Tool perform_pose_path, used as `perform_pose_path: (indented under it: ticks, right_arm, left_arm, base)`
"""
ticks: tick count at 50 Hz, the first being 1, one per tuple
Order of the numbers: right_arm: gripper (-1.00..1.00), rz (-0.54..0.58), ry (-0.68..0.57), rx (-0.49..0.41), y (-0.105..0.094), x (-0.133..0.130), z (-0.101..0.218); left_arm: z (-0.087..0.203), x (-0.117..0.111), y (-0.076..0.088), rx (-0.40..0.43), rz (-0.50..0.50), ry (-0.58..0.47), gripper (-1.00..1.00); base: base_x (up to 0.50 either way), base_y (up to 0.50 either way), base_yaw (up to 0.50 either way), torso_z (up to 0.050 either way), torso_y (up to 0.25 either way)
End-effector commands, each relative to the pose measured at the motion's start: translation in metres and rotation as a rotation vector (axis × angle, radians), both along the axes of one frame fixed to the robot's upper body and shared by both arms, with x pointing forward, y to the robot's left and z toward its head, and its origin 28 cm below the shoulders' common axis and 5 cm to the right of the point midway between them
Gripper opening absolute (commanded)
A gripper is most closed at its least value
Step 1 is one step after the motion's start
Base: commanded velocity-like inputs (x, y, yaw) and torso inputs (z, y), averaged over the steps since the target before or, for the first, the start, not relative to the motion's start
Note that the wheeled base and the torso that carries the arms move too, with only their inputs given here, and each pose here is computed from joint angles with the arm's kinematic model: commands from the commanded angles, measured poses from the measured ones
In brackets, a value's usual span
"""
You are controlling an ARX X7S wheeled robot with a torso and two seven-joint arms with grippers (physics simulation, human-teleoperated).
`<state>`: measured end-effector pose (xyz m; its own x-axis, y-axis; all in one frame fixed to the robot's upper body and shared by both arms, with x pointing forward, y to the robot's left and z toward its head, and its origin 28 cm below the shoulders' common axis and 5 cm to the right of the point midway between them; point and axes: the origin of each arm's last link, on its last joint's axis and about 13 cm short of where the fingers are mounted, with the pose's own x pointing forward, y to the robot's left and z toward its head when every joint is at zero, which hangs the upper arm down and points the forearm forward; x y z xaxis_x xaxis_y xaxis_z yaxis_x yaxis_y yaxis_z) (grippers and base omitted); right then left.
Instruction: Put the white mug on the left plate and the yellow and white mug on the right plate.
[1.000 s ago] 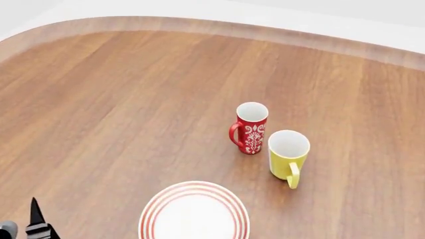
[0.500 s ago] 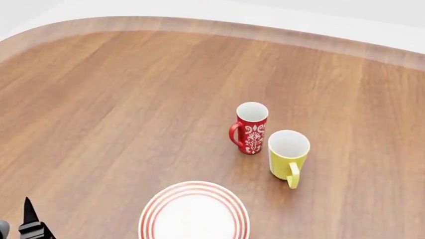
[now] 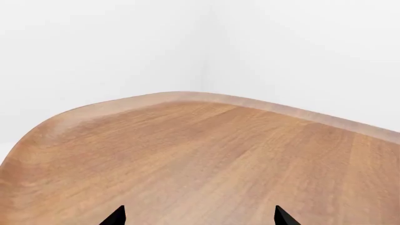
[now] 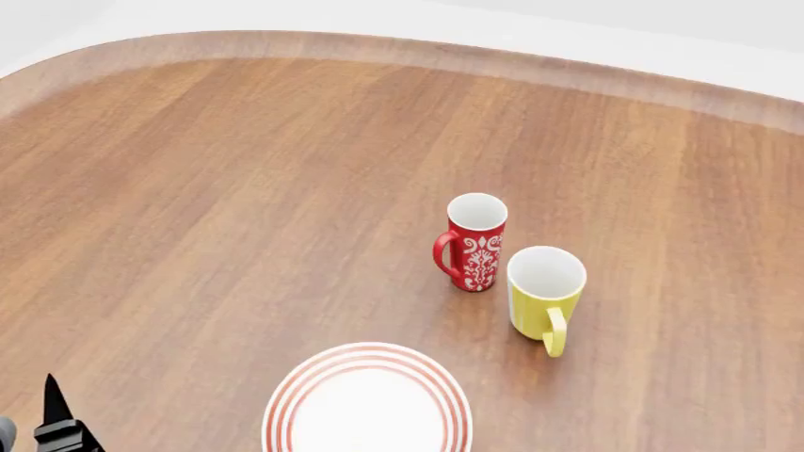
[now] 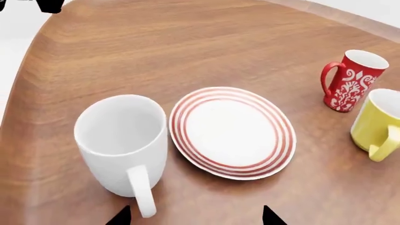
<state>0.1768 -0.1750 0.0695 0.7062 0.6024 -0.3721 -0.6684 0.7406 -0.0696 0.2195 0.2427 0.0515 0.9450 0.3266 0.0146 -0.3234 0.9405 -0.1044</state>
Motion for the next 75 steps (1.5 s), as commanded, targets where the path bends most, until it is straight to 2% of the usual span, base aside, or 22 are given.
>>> perform_pose_path:
  ticks: [1,7,23,44,50,63,75]
  right_arm:
    - [1.00,0.071,0.050,-0.009,-0.002,0.027,-0.006]
    - [1.00,0.102,0.072,-0.022,0.003,0.035,-0.011]
    - [1.00,0.221,0.093,-0.058,0.019,0.029,-0.013]
    - [1.00,0.292,0.148,-0.113,0.037,0.067,-0.016]
    - [1.00,0.342,0.167,-0.129,0.042,0.066,-0.022]
    - [1.00,0.380,0.224,-0.165,0.045,0.063,-0.037]
    - [1.00,0.359,0.249,-0.165,0.041,0.068,-0.044]
  left_arm:
    - [0.000,-0.001,0.001,-0.009,0.024,-0.017,1.00]
    - [-0.001,-0.001,0.001,-0.008,0.027,-0.019,1.00]
    - [0.000,-0.002,0.001,-0.007,0.026,-0.017,1.00]
    - [0.001,-0.001,-0.001,-0.007,0.017,-0.017,1.00]
    - [0.001,-0.003,-0.002,-0.007,0.016,-0.019,1.00]
    - [0.002,-0.004,-0.003,-0.006,0.017,-0.017,1.00]
    - [0.003,-0.005,-0.002,-0.009,0.021,-0.019,1.00]
  base:
    - [0.00,0.00,0.00,0.000,0.000]
    - [0.00,0.00,0.00,0.000,0.000]
    - [0.00,0.00,0.00,0.000,0.000]
    - [0.00,0.00,0.00,0.000,0.000]
    - [0.00,0.00,0.00,0.000,0.000]
    - [0.00,0.00,0.00,0.000,0.000]
    - [0.00,0.00,0.00,0.000,0.000]
